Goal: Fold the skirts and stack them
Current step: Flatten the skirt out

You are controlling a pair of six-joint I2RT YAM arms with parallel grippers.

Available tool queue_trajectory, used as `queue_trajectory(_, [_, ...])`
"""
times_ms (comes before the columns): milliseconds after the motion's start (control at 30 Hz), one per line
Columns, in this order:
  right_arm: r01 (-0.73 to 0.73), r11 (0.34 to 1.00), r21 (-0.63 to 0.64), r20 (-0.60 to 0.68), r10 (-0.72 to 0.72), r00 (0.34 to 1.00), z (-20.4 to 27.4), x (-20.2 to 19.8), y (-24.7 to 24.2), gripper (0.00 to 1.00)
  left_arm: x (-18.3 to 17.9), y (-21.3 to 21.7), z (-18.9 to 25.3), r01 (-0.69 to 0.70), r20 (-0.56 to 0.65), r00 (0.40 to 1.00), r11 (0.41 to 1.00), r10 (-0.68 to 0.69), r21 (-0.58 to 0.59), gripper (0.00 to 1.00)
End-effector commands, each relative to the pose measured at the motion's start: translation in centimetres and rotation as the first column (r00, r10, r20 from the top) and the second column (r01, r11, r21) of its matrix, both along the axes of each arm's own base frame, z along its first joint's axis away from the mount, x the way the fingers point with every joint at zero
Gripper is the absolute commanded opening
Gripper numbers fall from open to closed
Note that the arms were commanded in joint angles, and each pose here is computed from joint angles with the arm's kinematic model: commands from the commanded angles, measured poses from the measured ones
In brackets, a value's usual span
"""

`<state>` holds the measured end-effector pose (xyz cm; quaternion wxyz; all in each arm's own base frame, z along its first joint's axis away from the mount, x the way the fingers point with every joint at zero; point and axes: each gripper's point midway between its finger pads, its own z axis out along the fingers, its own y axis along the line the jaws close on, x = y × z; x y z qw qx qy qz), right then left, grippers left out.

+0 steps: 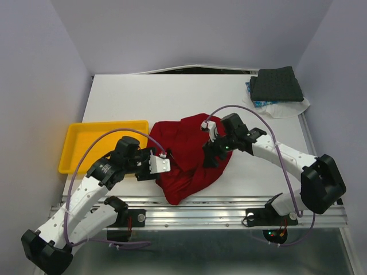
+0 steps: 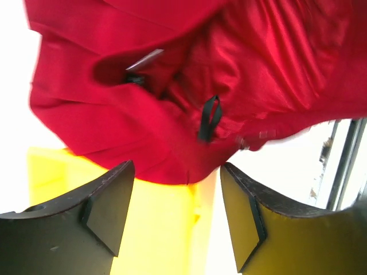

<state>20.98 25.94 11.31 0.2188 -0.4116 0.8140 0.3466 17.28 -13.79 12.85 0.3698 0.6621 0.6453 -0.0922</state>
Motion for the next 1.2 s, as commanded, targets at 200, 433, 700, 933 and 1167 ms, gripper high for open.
queue_trajectory(200, [-0.067,0.996,-0.066,0.018,0.068,0.997,-4.6,-1.4,0.6,0.55,3.5,-2.1,5.2,-0.066,0.016,0.998,0.996,0.067,-0.056,0.72])
queue_trajectory(433, [0.136,0.95,-0.281,0.229,-0.071,0.971,-9.5,6.2,-3.2,0.38,4.0,-2.0,4.9,-0.064,0.029,0.997,0.997,0.065,-0.04,0.72])
queue_trajectory(700, [0.283,0.939,-0.195,0.435,-0.176,0.883,-4.1,20.1,-5.8,0.41,3.4,-1.8,2.8,0.009,0.04,0.999,1.0,-0.009,0.001,0.7])
queue_trajectory(933, [0.247,0.968,-0.034,0.502,-0.197,0.842,5.5,21.0,-3.5,0.55,5.6,-4.2,3.1,0.028,0.014,1.0,0.999,-0.028,-0.032,0.69])
queue_trajectory(1167, [0.235,0.962,-0.141,0.623,-0.098,0.776,6.7,18.7,-7.9,0.56,4.4,-7.4,2.1,0.005,-0.094,0.995,0.995,-0.015,-0.1,0.7])
